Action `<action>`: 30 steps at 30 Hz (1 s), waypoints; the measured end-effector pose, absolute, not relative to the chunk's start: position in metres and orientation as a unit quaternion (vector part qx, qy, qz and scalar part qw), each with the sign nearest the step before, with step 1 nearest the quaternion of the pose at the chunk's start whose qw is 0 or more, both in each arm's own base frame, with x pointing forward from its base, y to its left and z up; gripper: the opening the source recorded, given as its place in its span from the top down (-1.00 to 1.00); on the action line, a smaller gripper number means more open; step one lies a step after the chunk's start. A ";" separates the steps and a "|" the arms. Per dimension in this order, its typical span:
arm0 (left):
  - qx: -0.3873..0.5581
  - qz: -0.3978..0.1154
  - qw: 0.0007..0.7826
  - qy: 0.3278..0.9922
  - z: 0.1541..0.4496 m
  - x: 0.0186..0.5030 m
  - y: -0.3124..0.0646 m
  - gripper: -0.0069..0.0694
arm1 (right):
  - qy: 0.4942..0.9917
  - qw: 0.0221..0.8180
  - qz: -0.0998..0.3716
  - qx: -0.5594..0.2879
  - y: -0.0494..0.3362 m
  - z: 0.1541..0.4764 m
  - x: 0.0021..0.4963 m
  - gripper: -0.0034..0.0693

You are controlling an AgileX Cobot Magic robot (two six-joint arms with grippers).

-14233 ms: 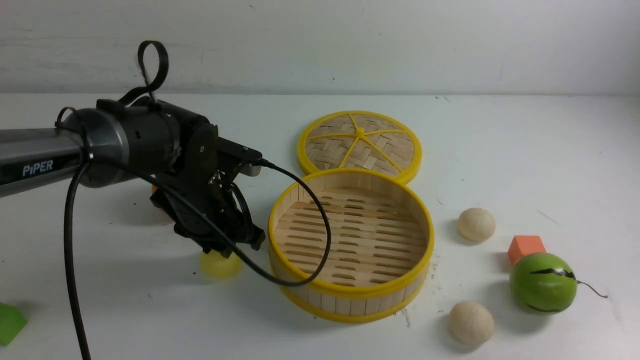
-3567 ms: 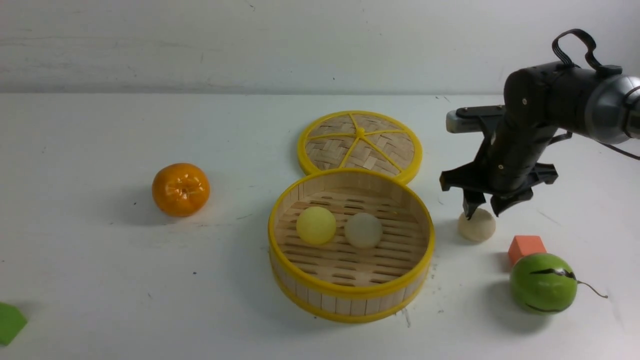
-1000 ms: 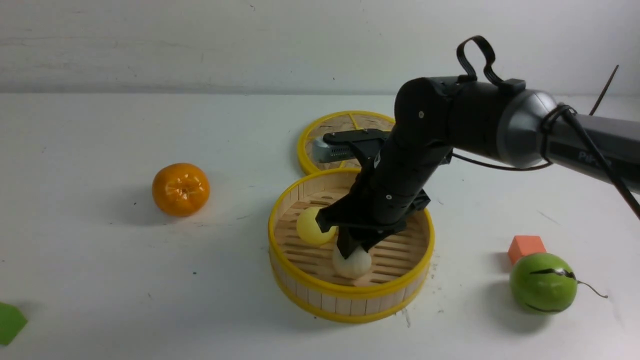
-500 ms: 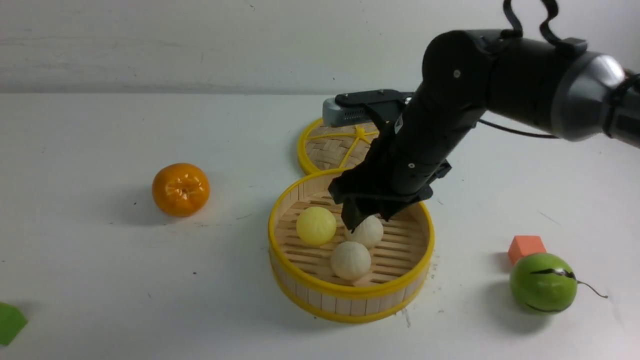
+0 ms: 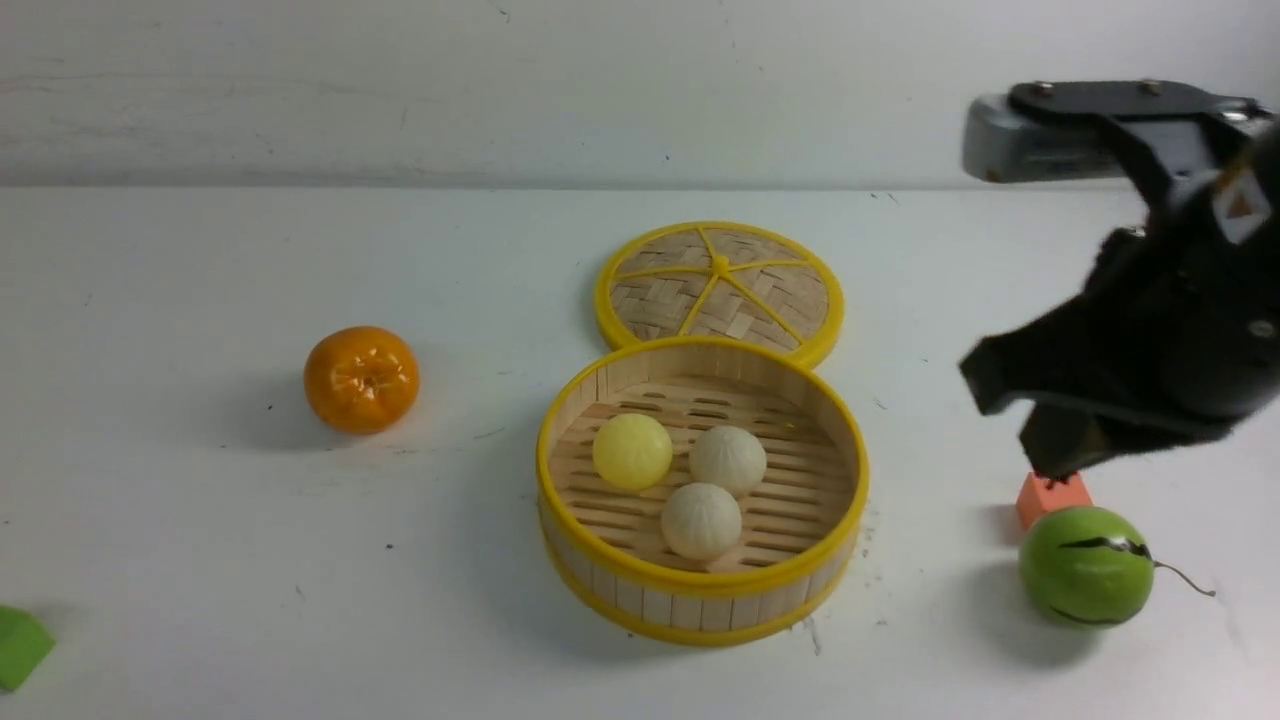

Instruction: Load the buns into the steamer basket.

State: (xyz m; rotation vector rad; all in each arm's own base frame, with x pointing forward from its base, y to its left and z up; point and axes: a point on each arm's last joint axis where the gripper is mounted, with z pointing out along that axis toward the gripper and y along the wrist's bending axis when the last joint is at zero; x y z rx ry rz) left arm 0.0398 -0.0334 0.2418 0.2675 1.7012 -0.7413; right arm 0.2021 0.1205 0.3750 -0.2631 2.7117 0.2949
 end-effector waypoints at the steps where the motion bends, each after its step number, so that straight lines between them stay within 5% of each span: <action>1: 0.115 -0.319 0.592 0.731 0.242 0.040 -0.033 0.56 | 0.970 0.202 0.104 -0.088 0.116 0.374 0.196 0.91; 13: 0.115 -0.319 0.592 0.731 0.242 0.040 -0.033 0.55 | 0.957 0.259 0.123 -0.053 0.065 0.337 0.115 0.90; 24: 0.115 -0.319 0.592 0.731 0.242 0.040 -0.033 0.52 | 0.953 0.278 0.111 -0.053 0.044 0.341 0.084 0.88; 30: 0.115 -0.319 0.592 0.731 0.242 0.040 -0.033 0.49 | 0.915 0.392 0.093 -0.011 0.020 0.322 0.074 0.93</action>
